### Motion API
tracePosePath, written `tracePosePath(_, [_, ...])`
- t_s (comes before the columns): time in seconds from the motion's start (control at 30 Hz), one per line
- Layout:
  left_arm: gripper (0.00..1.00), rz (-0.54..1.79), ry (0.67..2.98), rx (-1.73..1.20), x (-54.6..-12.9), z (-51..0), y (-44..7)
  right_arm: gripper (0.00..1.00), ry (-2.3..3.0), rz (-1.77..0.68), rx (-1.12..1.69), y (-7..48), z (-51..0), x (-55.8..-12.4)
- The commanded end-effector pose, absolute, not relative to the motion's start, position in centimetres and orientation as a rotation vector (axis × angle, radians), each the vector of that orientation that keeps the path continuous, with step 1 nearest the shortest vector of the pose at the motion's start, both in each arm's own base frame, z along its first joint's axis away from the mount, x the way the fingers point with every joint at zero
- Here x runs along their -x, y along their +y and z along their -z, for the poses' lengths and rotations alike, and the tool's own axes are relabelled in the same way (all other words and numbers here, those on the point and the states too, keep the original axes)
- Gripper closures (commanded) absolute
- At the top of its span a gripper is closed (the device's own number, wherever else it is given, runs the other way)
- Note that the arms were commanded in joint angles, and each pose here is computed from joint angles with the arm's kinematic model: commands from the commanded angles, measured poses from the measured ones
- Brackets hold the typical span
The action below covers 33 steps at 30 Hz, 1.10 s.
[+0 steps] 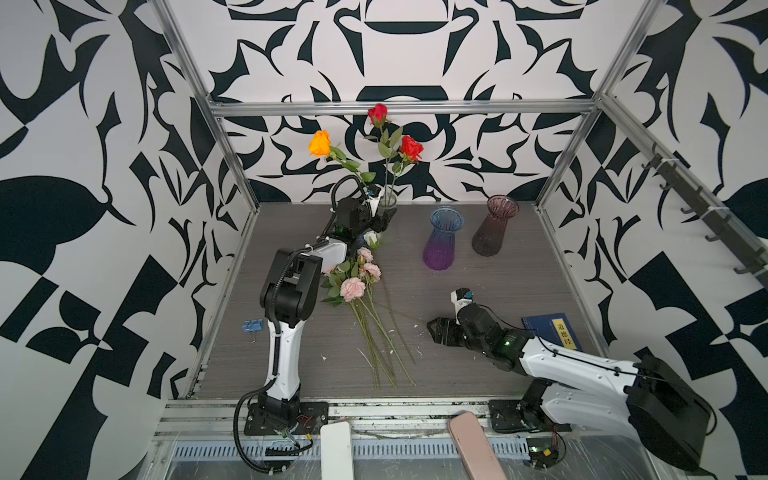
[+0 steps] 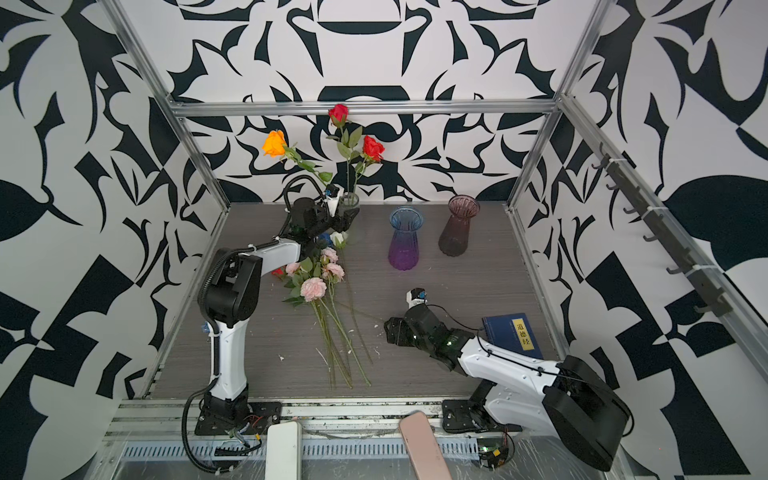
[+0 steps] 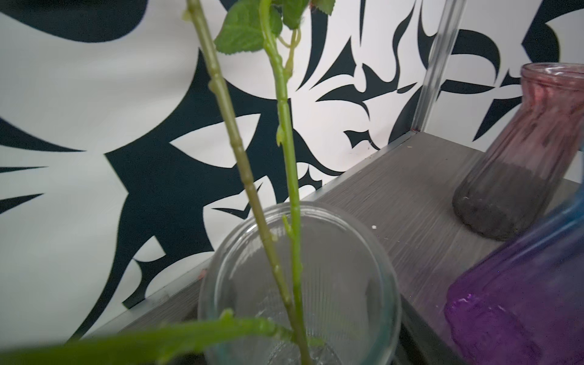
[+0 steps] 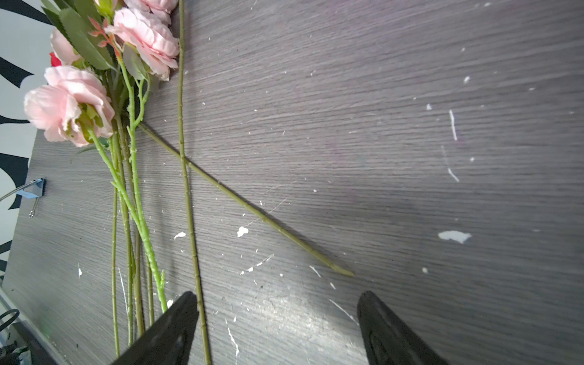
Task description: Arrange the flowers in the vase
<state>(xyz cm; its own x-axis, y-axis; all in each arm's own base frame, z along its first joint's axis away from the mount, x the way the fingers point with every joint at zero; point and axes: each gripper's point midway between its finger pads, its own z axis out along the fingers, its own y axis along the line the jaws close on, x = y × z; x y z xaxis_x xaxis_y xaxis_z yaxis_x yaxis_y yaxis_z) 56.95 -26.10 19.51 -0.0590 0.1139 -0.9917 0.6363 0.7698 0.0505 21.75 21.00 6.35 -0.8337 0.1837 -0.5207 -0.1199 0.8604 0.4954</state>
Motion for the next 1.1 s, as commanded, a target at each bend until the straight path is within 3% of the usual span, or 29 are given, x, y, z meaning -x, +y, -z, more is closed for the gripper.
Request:
tracePosePath(0.0, [0.48, 0.338, 1.615, -0.547, -57.9, -19.0, -22.2, 0.17, 2.384, -0.775, -0.047, 21.9, -8.5, -22.6])
tracePosePath(0.47, [0.47, 0.283, 1.657, -0.391, -56.1, -20.1, -12.3, 0.17, 2.392, -0.774, -0.045, 22.1, -8.4, -22.6])
tracePosePath(0.8, [0.46, 0.386, 1.615, -0.502, -56.2, -21.1, -13.6, 0.17, 2.392, -0.777, -0.041, 22.1, -8.4, -22.6])
tracePosePath(1.07, [0.47, 0.725, 1.503, -0.711, -57.3, -21.9, -15.3, 0.17, 2.392, -0.772, -0.043, 22.1, -8.4, -22.7])
